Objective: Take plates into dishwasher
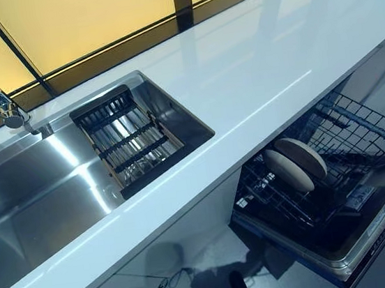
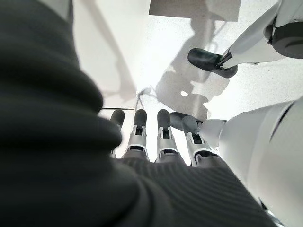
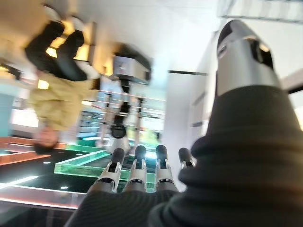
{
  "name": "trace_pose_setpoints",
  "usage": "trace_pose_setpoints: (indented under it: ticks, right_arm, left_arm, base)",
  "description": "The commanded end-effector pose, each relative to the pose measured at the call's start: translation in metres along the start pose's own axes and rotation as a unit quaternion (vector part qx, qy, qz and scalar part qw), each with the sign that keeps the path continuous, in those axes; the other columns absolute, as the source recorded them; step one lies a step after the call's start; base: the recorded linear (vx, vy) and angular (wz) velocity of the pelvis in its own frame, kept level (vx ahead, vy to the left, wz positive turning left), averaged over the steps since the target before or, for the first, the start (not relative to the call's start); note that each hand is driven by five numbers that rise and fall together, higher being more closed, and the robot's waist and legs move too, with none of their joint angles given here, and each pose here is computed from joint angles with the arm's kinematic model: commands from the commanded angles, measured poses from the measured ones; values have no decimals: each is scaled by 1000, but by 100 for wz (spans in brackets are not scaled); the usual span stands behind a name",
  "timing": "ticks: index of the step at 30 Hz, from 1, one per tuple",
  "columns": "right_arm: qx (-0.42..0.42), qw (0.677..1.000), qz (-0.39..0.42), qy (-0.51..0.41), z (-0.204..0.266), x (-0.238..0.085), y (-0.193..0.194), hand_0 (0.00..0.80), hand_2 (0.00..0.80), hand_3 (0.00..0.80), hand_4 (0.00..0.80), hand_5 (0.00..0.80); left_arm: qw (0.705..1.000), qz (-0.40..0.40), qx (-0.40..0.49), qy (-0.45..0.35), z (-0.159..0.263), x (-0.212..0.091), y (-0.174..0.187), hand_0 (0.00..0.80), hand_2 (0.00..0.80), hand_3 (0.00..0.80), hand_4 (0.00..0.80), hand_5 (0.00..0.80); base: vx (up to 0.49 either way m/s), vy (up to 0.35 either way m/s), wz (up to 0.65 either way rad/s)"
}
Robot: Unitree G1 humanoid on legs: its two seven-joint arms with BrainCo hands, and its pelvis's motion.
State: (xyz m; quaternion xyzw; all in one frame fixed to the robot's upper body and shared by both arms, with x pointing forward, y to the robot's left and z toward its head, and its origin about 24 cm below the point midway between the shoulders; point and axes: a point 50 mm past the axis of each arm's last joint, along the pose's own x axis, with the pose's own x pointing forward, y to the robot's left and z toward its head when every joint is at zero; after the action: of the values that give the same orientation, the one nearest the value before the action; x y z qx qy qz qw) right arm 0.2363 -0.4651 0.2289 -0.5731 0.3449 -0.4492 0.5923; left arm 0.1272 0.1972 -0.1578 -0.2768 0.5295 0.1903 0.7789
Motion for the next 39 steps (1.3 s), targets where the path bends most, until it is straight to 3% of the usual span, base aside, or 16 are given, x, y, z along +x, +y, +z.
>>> trace_pose_setpoints:
  ticks: [1, 7, 15, 19, 23, 26, 32, 39]
  right_arm:
    - [-19, 999, -31, 40, -27, 12, -8, 0, 0, 0, 0, 0]
    - [-40, 997, -2, 63, -52, 14, 17, 0, 0, 0, 0, 0]
    - [-5, 993, 60, 98, -65, 2, 62, 0, 0, 0, 0, 0]
    - [21, 971, 143, 189, -106, -15, 120, 0, 0, 0, 0, 0]
    - [28, 952, 200, 231, -127, -33, 154, 0, 0, 0, 0, 0]
    - [58, 928, 260, 262, -158, -55, 183, 0, 0, 0, 0, 0]
    - [121, 902, 306, 280, -168, -76, 209, 0, 0, 0, 0, 0]
    - [225, 834, 352, 360, -177, -118, 248, 0, 0, 0, 0, 0]
  left_arm:
    - [999, 44, 9, 11, 2, -2, 22, 0, 0, 0, 0, 0]
    - [996, 62, 52, 31, -3, -6, 41, 0, 0, 0, 0, 0]
    - [996, 81, 22, -26, 47, -15, 55, 0, 0, 0, 0, 0]
    - [996, 73, 31, -47, 63, -17, 56, 0, 0, 0, 0, 0]
    - [996, 54, 26, -70, 80, -16, 41, 0, 0, 0, 0, 0]
    - [997, 37, 27, -63, 66, -11, 33, 0, 0, 0, 0, 0]
    - [997, 43, 13, -58, 54, -10, 38, 0, 0, 0, 0, 0]
    - [994, 71, -55, -61, 41, -16, 65, 0, 0, 0, 0, 0]
  base:
    - [-35, 111, -1]
    - [-81, 95, -5]
    - [-223, -80, -39]
    - [-308, -327, 22]
    - [-357, -326, 9]
    - [-267, -243, 34]
    - [-212, -186, 8]
    - [-184, -227, 13]
